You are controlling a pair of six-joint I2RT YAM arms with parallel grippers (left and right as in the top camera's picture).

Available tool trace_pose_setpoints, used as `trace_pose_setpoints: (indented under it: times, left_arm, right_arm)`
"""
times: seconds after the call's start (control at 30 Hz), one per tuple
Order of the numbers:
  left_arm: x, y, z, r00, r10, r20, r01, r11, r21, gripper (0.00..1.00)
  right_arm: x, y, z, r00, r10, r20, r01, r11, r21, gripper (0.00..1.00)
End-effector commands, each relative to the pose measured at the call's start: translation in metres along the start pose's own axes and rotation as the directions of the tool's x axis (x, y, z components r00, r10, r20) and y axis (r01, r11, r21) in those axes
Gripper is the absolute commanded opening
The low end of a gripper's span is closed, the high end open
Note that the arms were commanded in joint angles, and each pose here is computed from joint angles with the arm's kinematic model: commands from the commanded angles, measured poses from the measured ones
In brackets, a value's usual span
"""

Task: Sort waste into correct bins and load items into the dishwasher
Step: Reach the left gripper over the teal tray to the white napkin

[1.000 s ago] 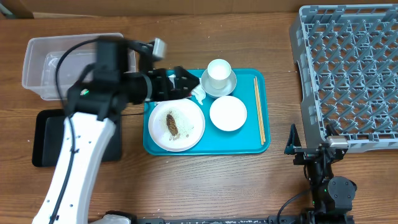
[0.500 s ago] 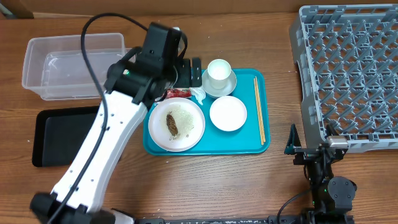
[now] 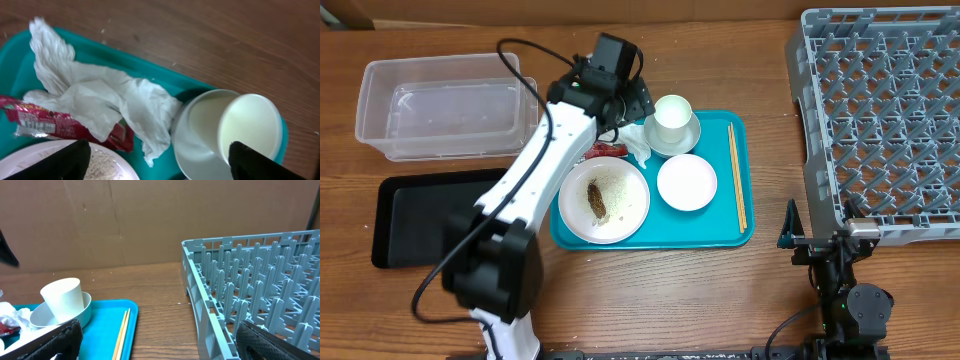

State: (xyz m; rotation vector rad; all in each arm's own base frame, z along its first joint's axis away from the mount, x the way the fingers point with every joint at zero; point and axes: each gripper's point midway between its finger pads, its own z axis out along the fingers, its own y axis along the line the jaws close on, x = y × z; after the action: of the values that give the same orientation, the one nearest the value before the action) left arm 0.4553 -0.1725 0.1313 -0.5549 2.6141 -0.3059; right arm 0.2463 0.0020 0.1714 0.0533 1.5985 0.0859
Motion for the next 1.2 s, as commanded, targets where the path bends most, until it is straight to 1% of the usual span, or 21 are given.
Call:
trace_pose_setpoints:
  times: [0.0, 0.13, 0.2, 0.4, 0.57, 0.73, 0.93, 1.17]
  left_arm:
    - [-0.008, 0.015, 0.016, 0.983, -0.182, 0.004, 0.182, 0.982, -0.046, 0.86]
    - [-0.011, 0.036, 0.024, 0.959, -0.282, -0.012, 0.280, 0.956, -0.090, 0.87]
    - [-0.011, 0.042, 0.029, 0.951, -0.308, -0.037, 0.304, 0.948, -0.093, 0.86]
    - [-0.012, 0.053, 0.033, 0.943, -0.328, -0.050, 0.321, 0.940, -0.117, 0.83]
    - [-0.003, 0.061, 0.035, 0.928, -0.366, -0.071, 0.352, 0.923, -0.156, 0.80]
    - [0.002, 0.057, 0.036, 0.923, -0.371, -0.104, 0.356, 0.924, -0.140, 0.74]
    - [0.002, 0.056, 0.036, 0.922, -0.371, -0.109, 0.356, 0.924, -0.138, 0.69]
    - [0.003, 0.056, 0.037, 0.923, -0.369, -0.108, 0.353, 0.925, -0.139, 0.70]
  right_arm:
    - [0.002, -0.001, 0.000, 1.000, -0.007, 0.004, 0.007, 1.000, 0.005, 1.00]
    - [0.002, -0.001, 0.000, 1.000, -0.007, 0.004, 0.007, 1.000, 0.005, 1.00]
    - [0.002, -0.001, 0.000, 1.000, -0.007, 0.004, 0.007, 1.000, 0.005, 1.00]
    - [0.002, -0.001, 0.000, 1.000, -0.007, 0.004, 0.007, 1.000, 0.005, 1.00]
    - [0.002, -0.001, 0.000, 1.000, -0.007, 0.004, 0.007, 1.000, 0.005, 1.00]
    - [0.002, -0.001, 0.000, 1.000, -0.007, 0.004, 0.007, 1.000, 0.005, 1.00]
    - [0.002, -0.001, 0.000, 1.000, -0.007, 0.004, 0.007, 1.000, 0.005, 1.00]
    - [0.002, -0.001, 0.000, 1.000, -0.007, 0.004, 0.007, 1.000, 0.005, 1.00]
